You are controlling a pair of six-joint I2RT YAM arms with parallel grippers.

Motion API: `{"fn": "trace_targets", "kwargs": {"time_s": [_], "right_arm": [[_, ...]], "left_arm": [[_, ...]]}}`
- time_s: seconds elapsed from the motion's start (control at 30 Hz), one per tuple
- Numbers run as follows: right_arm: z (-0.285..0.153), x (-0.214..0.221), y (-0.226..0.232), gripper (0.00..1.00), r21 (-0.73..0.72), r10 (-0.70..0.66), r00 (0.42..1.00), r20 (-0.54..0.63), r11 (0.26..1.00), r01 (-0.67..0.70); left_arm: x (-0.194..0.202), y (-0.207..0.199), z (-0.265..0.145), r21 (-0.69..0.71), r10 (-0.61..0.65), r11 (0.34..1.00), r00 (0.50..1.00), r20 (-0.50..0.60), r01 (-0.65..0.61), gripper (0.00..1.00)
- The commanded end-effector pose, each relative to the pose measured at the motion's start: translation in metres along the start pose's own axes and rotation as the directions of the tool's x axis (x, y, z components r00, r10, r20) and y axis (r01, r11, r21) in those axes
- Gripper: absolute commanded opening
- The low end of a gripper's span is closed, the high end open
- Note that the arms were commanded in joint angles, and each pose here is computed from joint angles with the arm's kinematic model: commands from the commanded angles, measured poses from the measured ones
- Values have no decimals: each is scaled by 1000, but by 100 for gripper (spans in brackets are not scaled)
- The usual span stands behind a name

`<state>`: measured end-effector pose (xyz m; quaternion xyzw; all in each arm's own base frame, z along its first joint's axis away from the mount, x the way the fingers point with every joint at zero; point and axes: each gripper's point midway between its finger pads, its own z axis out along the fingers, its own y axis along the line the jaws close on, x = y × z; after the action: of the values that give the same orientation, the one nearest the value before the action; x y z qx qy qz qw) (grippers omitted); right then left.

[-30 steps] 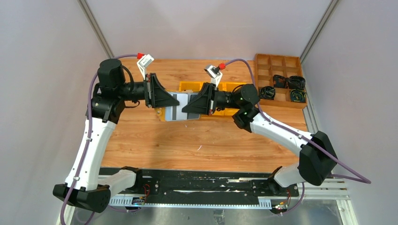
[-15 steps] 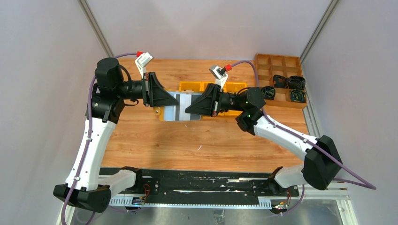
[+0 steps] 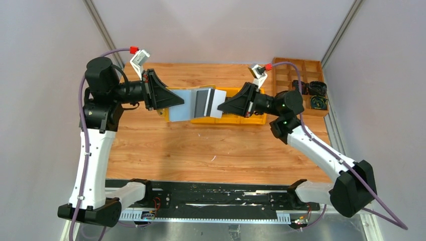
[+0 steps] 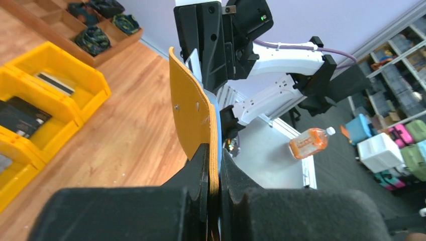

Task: Take the credit cards out of the card holder
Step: Place the credit card in the storage box.

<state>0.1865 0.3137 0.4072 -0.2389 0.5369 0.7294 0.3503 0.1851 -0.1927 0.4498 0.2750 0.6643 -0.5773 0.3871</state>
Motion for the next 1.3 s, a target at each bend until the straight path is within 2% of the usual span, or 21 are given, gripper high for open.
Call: {"fn": "trace_targets", "kwargs": {"time_s": [0.0,0.17,0.27,0.3,0.47,0.63,0.83,1.03,1.27], "right_arm": [[-27,-8,-13,0,76,17,1000,9,997,-17],[-53,-14,-57,0,248,59,997,44,966,-68],[-67,-10,-101,0,444,58,998,40,894,-69],[-71,-8,-119,0,513,66,997,27,856,-70],[-67,0,-180,0,640,78,997,-8,766,-54],[-49,14,-243,0,713,103,992,-77,701,-18],[-28,30,-309,0,777,129,981,-145,629,32],[-8,46,-353,0,795,150,973,-173,605,48],[0,72,-393,0,832,218,954,-207,552,55]], "left_arm": [[-2,3,-5,-53,99,994,995,-13,-100,0],[-4,-3,-7,-48,136,989,991,-21,-137,0],[-8,-16,-5,16,97,995,995,-9,-97,0],[-14,-23,-5,48,121,991,993,10,-121,0],[-25,-50,-7,121,117,985,991,68,-124,0],[-21,-48,-9,81,129,988,990,55,-133,0],[-9,-45,-9,78,61,995,998,29,-64,0],[-10,-53,-10,110,60,992,997,46,-65,0],[-3,-42,-9,85,68,994,997,35,-71,0]]}}
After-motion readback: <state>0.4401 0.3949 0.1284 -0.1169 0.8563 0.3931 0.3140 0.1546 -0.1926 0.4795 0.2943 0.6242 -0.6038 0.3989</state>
